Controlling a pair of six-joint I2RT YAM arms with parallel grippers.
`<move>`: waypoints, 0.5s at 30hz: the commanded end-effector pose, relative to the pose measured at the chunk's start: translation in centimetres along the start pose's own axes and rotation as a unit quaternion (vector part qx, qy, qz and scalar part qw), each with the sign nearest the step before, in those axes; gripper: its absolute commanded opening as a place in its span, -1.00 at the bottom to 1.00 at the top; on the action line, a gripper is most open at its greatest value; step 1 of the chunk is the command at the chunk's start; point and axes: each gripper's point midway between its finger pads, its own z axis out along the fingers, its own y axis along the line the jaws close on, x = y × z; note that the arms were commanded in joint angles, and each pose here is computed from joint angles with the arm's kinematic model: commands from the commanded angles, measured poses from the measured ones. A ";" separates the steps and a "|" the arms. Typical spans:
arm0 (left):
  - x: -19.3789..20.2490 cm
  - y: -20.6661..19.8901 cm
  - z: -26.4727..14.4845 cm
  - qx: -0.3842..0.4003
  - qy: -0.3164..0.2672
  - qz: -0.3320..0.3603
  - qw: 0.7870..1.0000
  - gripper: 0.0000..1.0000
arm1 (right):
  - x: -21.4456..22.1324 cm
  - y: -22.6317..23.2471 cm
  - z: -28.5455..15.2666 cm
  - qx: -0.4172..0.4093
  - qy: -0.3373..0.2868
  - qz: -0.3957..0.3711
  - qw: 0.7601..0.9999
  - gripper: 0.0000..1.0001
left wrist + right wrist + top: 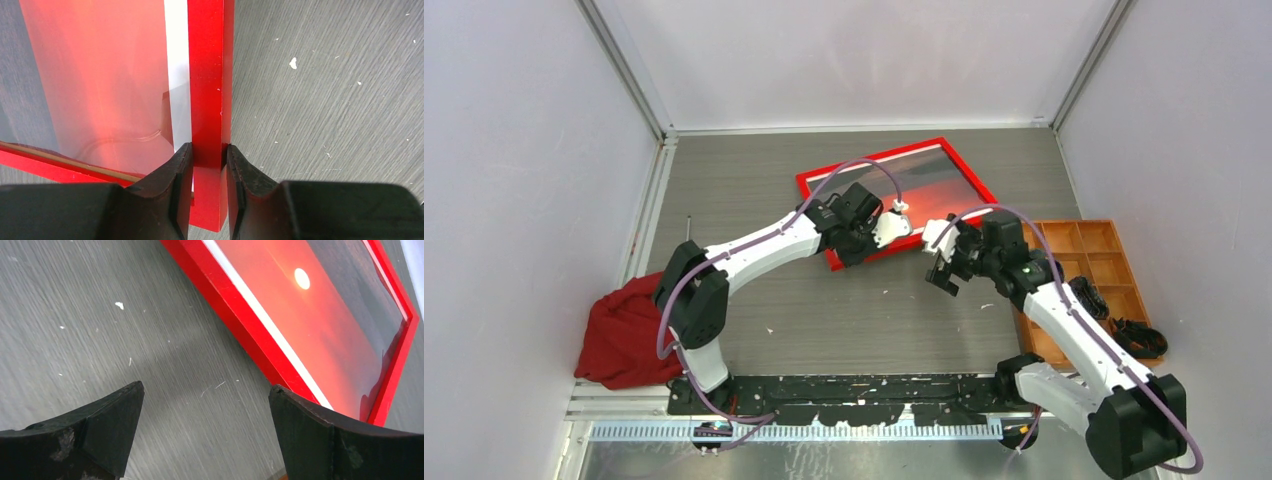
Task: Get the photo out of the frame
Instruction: Turn over the photo frame at the center of the board.
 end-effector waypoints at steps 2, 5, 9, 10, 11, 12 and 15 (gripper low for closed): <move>-2.9 0.8 -3.3 -0.014 -0.060 -0.002 0.998 -0.99 | 0.6 -2.1 1.8 0.067 0.040 -0.114 0.990 1.00; -2.9 0.7 -3.3 -0.010 -0.062 -0.007 0.998 -0.99 | 1.0 -2.2 2.7 0.080 0.051 -0.153 0.984 1.00; -3.0 0.6 -3.5 -0.007 -0.065 -0.009 0.998 -0.99 | 1.3 -3.0 4.0 0.120 0.059 -0.214 0.968 1.00; -3.0 0.6 -3.5 -0.005 -0.066 -0.009 0.998 -0.99 | 1.4 -3.2 4.3 0.131 0.061 -0.234 0.961 1.00; -3.0 0.5 -3.5 -0.004 -0.066 -0.009 0.998 -0.99 | 1.4 -3.3 4.6 0.141 0.063 -0.253 0.955 1.00; -3.0 0.5 -3.6 -0.004 -0.067 -0.010 0.998 -0.99 | 1.6 -3.4 4.8 0.148 0.068 -0.270 0.949 1.00; -3.0 0.5 -3.7 -0.004 -0.068 -0.009 0.998 -0.99 | 2.2 -3.6 5.4 0.170 0.078 -0.303 0.934 1.00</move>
